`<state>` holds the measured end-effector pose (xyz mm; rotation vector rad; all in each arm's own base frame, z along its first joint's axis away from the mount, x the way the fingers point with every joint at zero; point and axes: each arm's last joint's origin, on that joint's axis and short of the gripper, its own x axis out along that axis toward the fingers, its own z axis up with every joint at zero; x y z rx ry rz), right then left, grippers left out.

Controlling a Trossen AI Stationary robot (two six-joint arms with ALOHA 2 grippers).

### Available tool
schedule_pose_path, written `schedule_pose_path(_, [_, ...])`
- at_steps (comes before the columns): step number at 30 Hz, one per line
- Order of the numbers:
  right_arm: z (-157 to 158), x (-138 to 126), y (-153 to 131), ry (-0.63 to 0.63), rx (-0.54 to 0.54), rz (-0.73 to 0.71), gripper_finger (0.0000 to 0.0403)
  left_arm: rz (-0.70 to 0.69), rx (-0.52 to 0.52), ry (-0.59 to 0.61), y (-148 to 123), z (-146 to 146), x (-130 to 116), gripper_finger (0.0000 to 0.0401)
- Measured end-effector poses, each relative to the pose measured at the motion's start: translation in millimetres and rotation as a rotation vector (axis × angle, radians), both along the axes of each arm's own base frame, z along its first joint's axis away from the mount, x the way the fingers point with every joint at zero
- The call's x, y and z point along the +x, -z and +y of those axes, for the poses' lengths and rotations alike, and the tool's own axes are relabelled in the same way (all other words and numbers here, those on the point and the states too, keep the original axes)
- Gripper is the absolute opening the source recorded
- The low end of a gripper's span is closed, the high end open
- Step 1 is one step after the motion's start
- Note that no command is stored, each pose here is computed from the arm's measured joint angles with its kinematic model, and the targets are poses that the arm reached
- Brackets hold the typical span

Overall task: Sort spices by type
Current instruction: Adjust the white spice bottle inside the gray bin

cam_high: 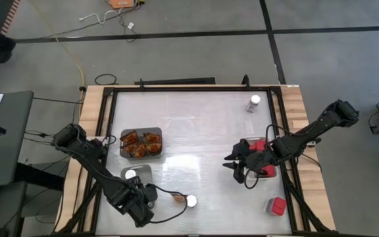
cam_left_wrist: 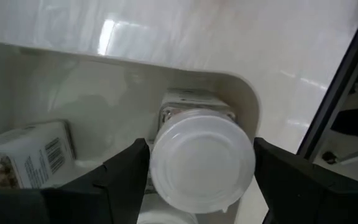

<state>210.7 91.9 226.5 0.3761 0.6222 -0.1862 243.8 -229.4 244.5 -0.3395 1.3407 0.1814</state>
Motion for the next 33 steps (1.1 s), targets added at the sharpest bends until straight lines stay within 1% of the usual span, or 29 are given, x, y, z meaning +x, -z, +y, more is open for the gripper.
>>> schedule_pose_path(3, [0, 0, 0, 0.0, 0.0, 0.0, 0.0162, -0.004, 0.003, -0.001, 0, 0, 0, 0.0263])
schedule_pose_path(6, [0, 0, 0, 0.0, 0.0, 0.0, 0.0162, -0.001, 0.001, 0.002, 0, 0, 0, 0.0252])
schedule_pose_path(12, [0, 0, 0, 0.0, 0.0, 0.0, 0.0162, -0.002, 0.005, 0.019, 0, 1, 1, 0.0199])
schedule_pose_path(18, [0, 0, 0, 0.0, 0.0, 0.0, 0.0162, -0.002, 0.019, 0.047, -1, 7, 6, 0.0198])
schedule_pose_path(25, [0, 0, 0, 0.002, 0.002, 0.0, 0.0162, 0.067, 0.106, 0.104, -15, 25, 4, 0.0198])
schedule_pose_path(29, [0, 0, 0, 0.003, 0.002, 0.0, 0.0162, 0.019, 0.138, 0.122, -27, 40, 0, 0.0198])
schedule_pose_path(33, [0, 0, 0, 0.003, 0.001, 0.003, 0.0162, -0.001, 0.15, 0.099, -28, 55, -7, 0.0198])
